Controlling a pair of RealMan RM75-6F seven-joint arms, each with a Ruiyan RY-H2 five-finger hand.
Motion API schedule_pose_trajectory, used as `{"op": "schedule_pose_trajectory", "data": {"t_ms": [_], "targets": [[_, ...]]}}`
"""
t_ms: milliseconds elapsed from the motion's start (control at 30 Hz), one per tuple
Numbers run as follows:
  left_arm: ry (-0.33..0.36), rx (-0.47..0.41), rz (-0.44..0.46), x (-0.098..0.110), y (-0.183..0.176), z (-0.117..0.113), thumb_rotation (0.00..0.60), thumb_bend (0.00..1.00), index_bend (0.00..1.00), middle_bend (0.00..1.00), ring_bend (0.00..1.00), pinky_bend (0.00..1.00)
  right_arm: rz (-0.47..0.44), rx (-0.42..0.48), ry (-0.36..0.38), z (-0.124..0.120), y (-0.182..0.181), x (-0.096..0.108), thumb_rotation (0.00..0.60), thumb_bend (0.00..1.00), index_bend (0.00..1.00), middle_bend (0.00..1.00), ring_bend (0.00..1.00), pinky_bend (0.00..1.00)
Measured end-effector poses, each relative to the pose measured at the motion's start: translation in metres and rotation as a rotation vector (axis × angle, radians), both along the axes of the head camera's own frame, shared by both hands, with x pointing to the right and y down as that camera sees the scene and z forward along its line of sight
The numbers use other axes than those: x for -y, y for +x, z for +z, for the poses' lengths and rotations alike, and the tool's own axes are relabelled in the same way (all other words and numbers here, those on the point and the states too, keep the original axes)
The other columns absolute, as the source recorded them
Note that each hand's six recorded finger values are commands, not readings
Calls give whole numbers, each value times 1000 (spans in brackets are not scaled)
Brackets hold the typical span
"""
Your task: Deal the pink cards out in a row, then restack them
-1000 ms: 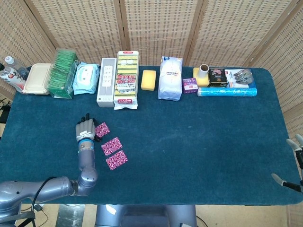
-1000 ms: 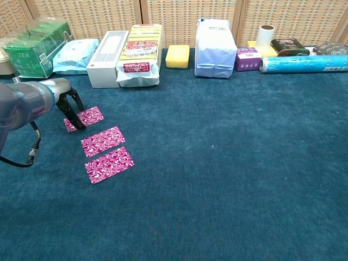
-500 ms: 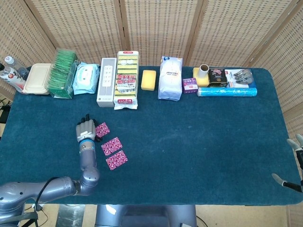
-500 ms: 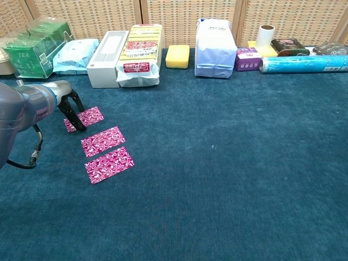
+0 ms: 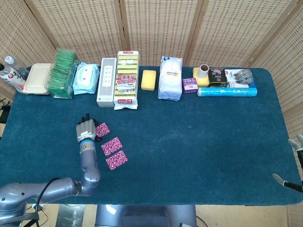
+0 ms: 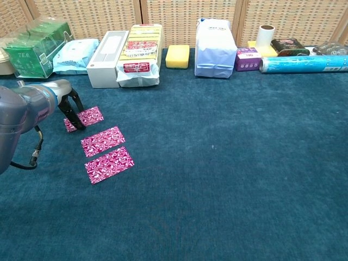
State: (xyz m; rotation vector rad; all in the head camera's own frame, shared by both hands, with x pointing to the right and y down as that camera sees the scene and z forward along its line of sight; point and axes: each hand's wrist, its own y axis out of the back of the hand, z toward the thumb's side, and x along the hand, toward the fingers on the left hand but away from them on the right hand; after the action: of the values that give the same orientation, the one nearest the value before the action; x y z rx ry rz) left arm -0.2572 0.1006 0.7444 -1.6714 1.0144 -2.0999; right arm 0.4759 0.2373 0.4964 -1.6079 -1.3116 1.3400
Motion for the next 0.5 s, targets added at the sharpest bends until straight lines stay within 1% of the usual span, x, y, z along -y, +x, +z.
{"op": "schedule_pose_trajectory", "data": {"t_ms": [67,500], "targets": [[1,2,2,0,0,0,600,226,489,0,0,159,0,0,0,0,0,0,600,0,94,0,0,0],[16,-25,6,2,2,-8,600,227,490,0,0,159,-2,-2,-4,1,0,0,600,0,94,0,0,0]]}}
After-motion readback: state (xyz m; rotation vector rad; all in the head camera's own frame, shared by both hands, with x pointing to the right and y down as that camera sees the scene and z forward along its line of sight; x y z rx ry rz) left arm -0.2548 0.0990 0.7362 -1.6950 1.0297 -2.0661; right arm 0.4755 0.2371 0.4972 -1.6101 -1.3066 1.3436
